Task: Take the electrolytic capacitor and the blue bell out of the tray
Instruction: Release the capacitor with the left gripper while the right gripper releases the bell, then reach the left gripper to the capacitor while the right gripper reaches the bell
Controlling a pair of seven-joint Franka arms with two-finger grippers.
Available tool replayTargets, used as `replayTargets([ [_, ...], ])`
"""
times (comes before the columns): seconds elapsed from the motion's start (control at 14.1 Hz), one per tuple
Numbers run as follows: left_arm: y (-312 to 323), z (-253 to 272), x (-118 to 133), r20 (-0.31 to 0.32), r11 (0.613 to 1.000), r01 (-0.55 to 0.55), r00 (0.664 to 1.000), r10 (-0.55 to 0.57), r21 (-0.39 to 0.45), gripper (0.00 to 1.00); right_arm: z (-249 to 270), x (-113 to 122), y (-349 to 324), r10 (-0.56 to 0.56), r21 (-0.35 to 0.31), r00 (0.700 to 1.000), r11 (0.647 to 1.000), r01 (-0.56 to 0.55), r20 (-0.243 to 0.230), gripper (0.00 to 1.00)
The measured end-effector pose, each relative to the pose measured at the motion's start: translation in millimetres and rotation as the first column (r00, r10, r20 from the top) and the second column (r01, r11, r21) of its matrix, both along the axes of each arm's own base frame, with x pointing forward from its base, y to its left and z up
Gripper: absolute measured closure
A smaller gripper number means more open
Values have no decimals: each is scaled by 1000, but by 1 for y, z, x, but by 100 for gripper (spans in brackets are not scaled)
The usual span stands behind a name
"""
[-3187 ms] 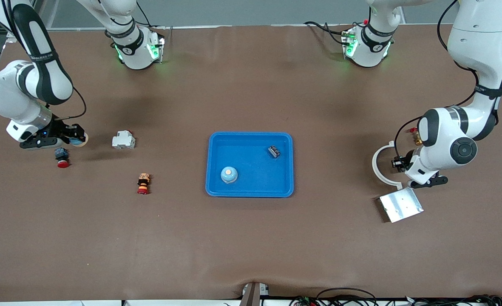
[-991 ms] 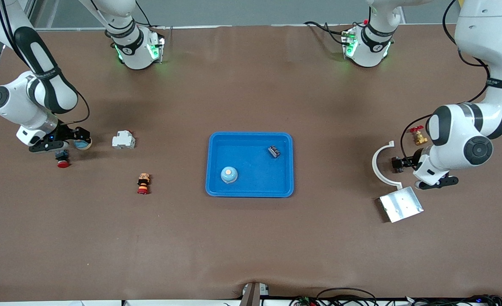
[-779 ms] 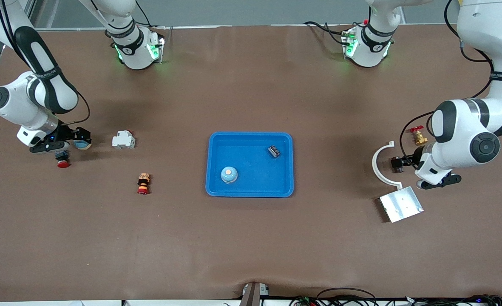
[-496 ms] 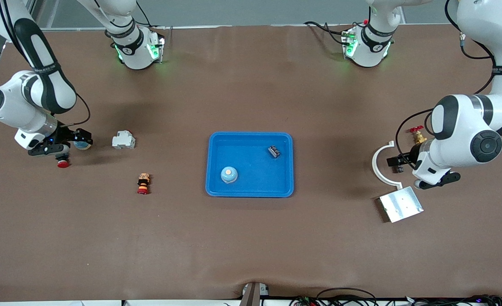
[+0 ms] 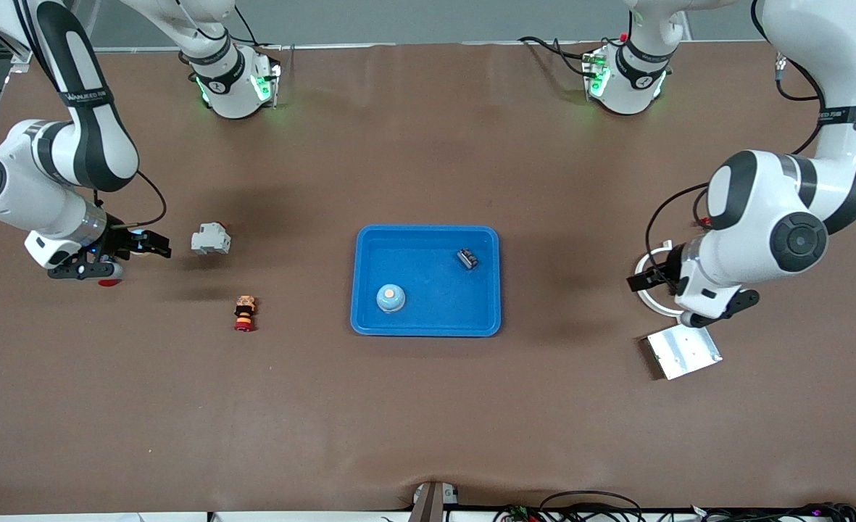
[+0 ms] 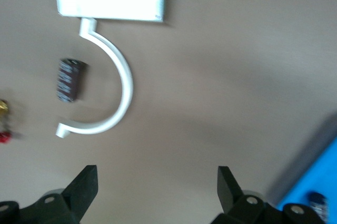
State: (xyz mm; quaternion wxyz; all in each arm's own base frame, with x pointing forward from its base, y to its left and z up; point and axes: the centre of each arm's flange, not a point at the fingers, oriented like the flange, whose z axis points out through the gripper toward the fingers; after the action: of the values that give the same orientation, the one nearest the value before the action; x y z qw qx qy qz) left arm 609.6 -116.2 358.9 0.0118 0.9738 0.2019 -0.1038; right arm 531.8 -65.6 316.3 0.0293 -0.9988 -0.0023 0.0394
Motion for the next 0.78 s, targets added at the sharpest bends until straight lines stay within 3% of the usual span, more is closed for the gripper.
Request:
replayTargets([
  [0.14, -30, 17, -1, 0, 999, -49, 999, 49, -10, 0, 33, 18, 20, -25, 0, 999, 1000, 25, -27, 0],
  [0.35, -71, 39, -5, 10, 994, -110, 994, 111, -16, 0, 68, 36, 71, -91, -13, 996, 996, 91, -17, 0],
  [0.57, -112, 36, -13, -5, 985, -170, 985, 170, -4, 0, 72, 34, 132, -144, -29, 989, 989, 143, -19, 0],
  [0.78, -157, 21, -20, -32, 974, -225, 974, 225, 13, 0, 73, 32, 151, -194, -37, 981, 980, 193, -18, 0],
])
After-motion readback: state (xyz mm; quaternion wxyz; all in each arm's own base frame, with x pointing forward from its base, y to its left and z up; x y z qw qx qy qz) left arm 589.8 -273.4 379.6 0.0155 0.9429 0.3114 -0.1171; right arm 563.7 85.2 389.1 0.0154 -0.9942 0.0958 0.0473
